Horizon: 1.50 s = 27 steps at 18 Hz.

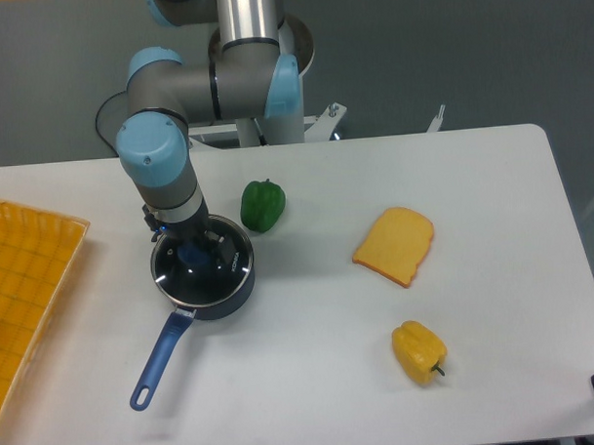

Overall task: Open the lid
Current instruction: 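Close the gripper around the blue knob of the glass lid, then lift the glass lid up off the saucepan by its knob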

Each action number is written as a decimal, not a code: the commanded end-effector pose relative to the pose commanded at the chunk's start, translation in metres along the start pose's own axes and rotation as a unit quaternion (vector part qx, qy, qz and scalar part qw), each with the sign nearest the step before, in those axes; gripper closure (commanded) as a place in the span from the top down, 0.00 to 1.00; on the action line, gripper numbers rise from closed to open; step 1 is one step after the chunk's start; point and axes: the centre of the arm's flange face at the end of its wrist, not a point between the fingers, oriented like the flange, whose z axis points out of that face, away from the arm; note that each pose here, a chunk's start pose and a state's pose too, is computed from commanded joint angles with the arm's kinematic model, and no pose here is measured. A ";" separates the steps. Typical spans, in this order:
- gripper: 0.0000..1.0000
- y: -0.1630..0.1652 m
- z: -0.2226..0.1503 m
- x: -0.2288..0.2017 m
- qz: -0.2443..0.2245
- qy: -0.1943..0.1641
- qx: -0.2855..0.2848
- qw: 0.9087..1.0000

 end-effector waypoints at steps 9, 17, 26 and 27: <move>0.68 -0.002 -0.005 -0.002 -0.001 -0.002 0.003 1.000; 0.57 -0.001 -0.005 -0.003 -0.002 -0.002 0.003 1.000; 0.51 -0.005 -0.028 -0.012 -0.004 0.000 -0.002 1.000; 0.51 -0.007 -0.037 -0.015 0.003 0.003 -0.006 1.000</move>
